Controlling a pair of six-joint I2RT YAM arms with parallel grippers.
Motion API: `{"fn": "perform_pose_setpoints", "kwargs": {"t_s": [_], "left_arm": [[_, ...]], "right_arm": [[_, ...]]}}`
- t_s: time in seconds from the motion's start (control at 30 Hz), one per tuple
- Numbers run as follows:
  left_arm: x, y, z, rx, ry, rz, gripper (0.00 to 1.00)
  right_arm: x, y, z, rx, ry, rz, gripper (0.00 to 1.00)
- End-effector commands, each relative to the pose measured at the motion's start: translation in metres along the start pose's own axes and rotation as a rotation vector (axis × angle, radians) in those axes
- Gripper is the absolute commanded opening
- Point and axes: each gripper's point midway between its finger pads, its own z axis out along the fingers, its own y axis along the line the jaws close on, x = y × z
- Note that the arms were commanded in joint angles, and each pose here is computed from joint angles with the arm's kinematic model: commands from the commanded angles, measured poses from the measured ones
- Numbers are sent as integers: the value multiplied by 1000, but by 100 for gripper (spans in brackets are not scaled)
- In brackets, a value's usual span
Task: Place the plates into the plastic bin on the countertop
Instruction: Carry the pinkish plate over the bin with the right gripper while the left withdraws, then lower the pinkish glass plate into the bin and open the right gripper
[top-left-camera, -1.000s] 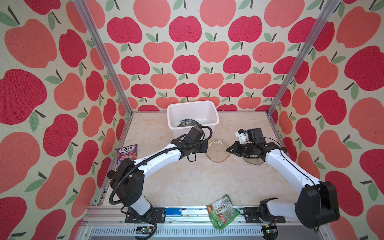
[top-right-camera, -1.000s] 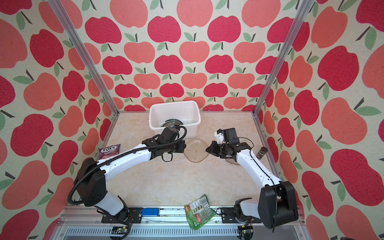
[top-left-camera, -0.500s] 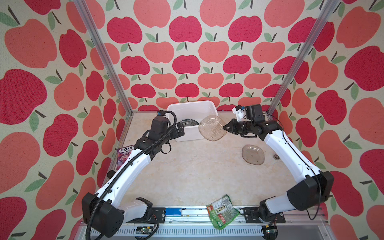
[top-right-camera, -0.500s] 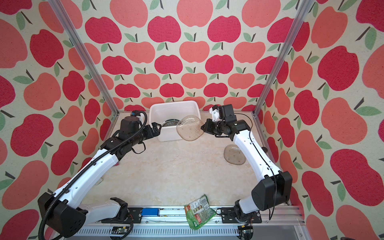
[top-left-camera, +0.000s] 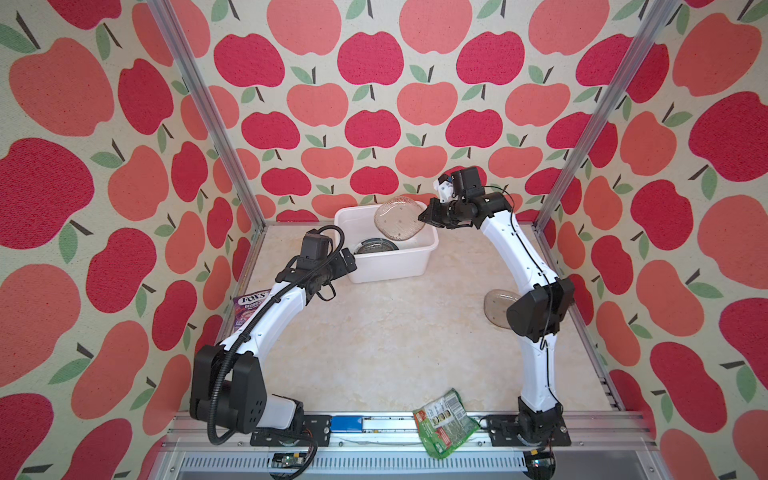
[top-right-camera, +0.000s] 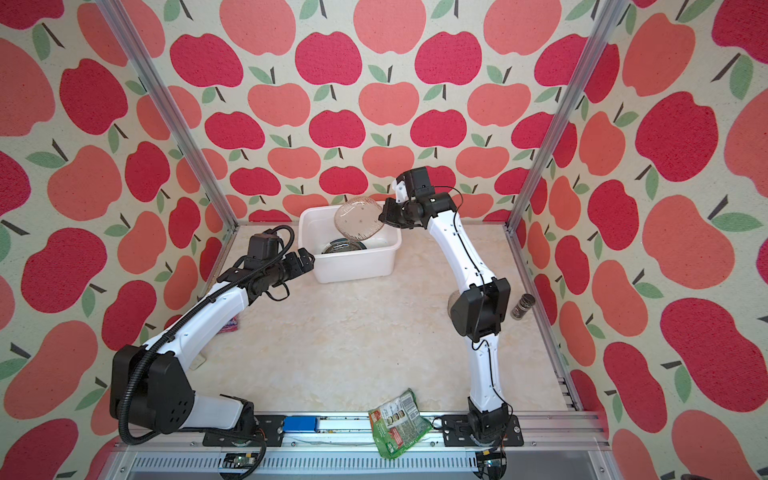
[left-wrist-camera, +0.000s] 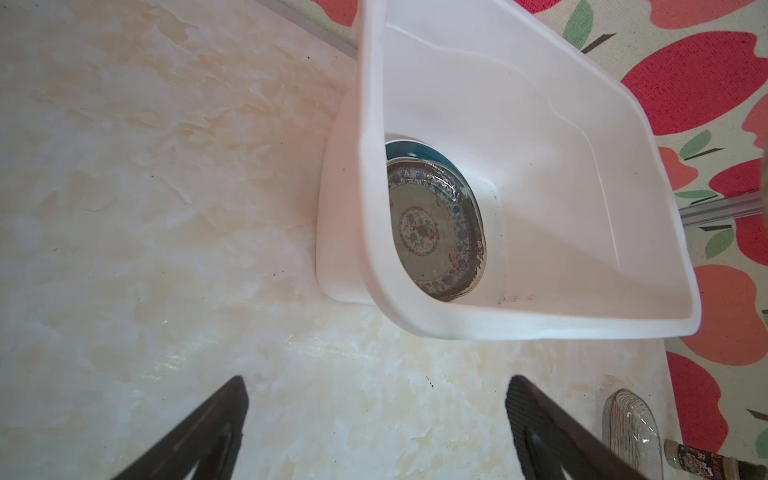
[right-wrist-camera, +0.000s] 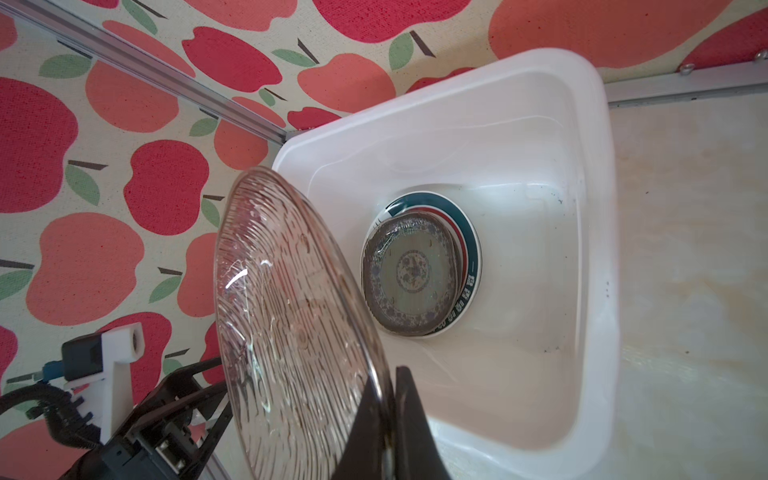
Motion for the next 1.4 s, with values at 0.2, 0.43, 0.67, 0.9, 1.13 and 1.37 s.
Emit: {"fn": "perform_pose_setpoints", "kwargs": {"t_s": [0.2,0.43,0.67,0.9,1.13,1.37], "left_arm": [[-22,-9,49,78,45,-40,99],[-39,-26,37,146,-19,-41,99],[-62,-18,44,127,-68,-61,99],[-70,-19,90,155,-13,-93,97],[-65,-16,106,155,23,-97,68],[-56,-25,88,181,31,-86,2]], "right_arm": [[11,-18,25,53,70,13,0],[7,-25,30,21,66,48,0],[-4,-34,44,-34,50,109,0],[-3,-33,57,-48,53,121,0],[4,-33,62,-39,72,119,0],[16,-26,64,-20,100,91,0]]}}
